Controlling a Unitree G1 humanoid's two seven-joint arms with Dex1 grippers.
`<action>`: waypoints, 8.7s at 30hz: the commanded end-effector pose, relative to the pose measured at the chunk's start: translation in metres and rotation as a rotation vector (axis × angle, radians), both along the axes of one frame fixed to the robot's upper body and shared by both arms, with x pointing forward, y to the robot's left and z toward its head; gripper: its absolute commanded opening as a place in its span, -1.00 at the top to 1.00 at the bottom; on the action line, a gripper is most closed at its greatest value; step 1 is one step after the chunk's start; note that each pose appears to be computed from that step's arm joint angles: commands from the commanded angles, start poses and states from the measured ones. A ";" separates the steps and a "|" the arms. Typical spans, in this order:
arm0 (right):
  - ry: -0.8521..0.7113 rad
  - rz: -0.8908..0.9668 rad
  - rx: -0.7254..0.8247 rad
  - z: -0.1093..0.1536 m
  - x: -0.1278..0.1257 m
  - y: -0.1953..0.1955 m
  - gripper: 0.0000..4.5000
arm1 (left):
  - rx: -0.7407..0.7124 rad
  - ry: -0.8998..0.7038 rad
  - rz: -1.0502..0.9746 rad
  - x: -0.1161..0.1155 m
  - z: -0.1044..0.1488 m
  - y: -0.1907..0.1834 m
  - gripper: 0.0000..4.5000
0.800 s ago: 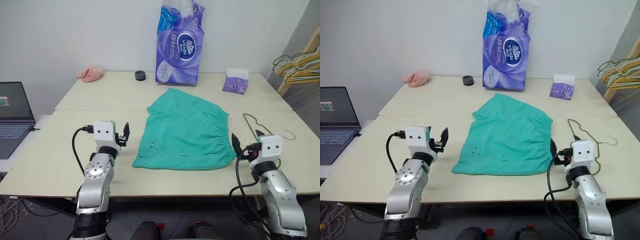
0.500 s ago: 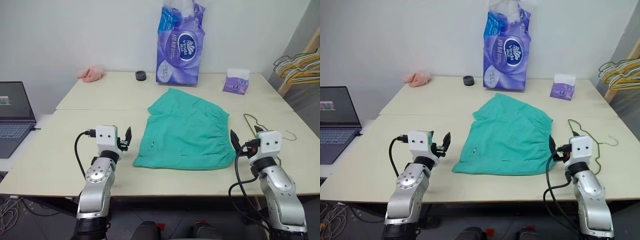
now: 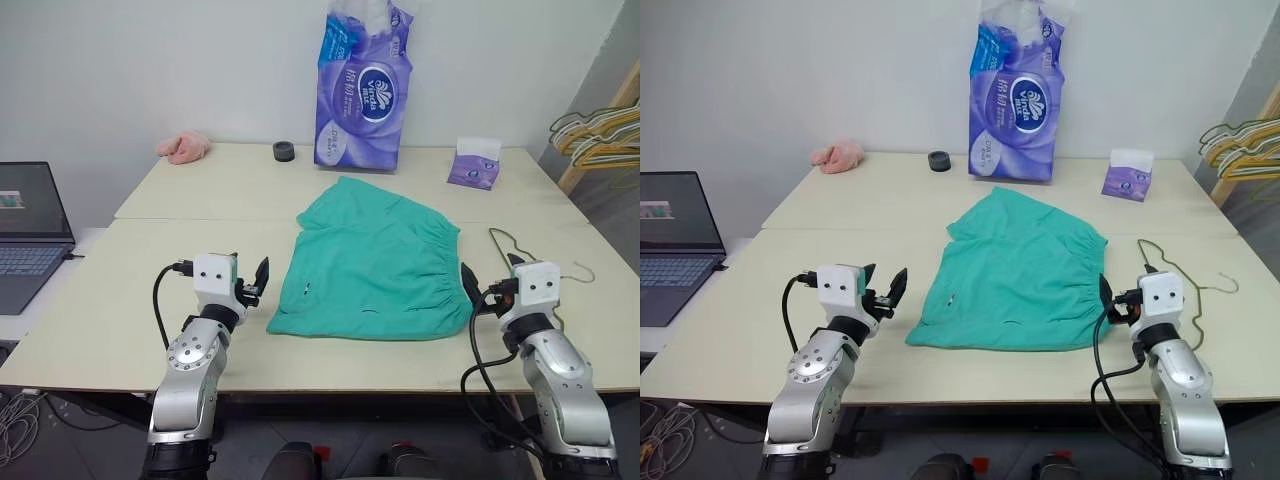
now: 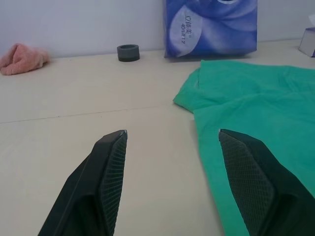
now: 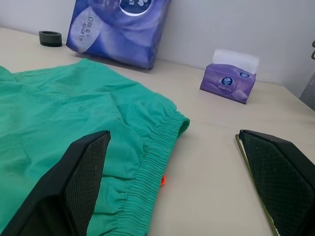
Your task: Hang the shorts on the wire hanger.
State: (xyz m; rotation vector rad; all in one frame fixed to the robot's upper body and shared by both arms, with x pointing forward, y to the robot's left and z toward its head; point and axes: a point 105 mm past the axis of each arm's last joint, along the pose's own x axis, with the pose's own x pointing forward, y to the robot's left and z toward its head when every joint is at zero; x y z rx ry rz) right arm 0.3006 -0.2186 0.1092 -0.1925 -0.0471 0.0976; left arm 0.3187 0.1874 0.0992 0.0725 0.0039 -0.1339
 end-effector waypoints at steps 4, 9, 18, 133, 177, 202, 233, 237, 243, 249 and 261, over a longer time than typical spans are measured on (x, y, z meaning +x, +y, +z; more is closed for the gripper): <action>-0.081 -0.003 -0.025 0.019 0.000 -0.005 -1.00 | 0.009 -0.083 -0.069 0.000 0.020 -0.012 -0.99; -0.023 0.221 -0.024 0.020 -0.013 0.023 -1.00 | 0.007 0.017 -0.502 -0.025 0.013 -0.066 -0.99; 0.284 0.769 -0.158 0.002 -0.077 0.071 -1.00 | 0.385 0.320 -1.076 -0.078 -0.020 -0.065 -0.99; 0.656 -0.203 -0.124 -0.041 0.009 -0.125 -0.82 | 0.371 0.101 -1.245 -0.043 0.045 -0.130 -0.98; 0.065 0.607 -1.356 0.033 0.013 0.021 0.99 | 0.220 0.184 -0.945 0.051 0.089 -0.047 -1.00; -0.398 0.876 -1.479 0.049 0.005 0.091 1.00 | 0.252 0.586 -1.304 -0.007 0.026 -0.042 -0.83; -0.067 0.766 -0.810 0.068 -0.012 0.071 -0.43 | 0.344 0.420 -1.282 -0.005 0.015 -0.059 1.00; 0.237 0.820 -0.571 0.067 -0.032 0.055 -0.43 | 0.562 0.340 -1.372 -0.021 0.014 -0.068 1.00; 0.497 0.896 -0.459 0.053 -0.059 0.053 -0.43 | 0.678 0.245 -1.418 -0.025 0.018 -0.083 1.00; 0.602 0.925 -0.509 0.029 -0.061 0.062 -0.43 | 0.724 0.217 -1.447 -0.026 0.020 -0.091 1.00; 0.682 0.907 -0.611 0.000 -0.034 0.063 -0.43 | 0.708 0.201 -1.466 -0.031 0.031 -0.099 1.00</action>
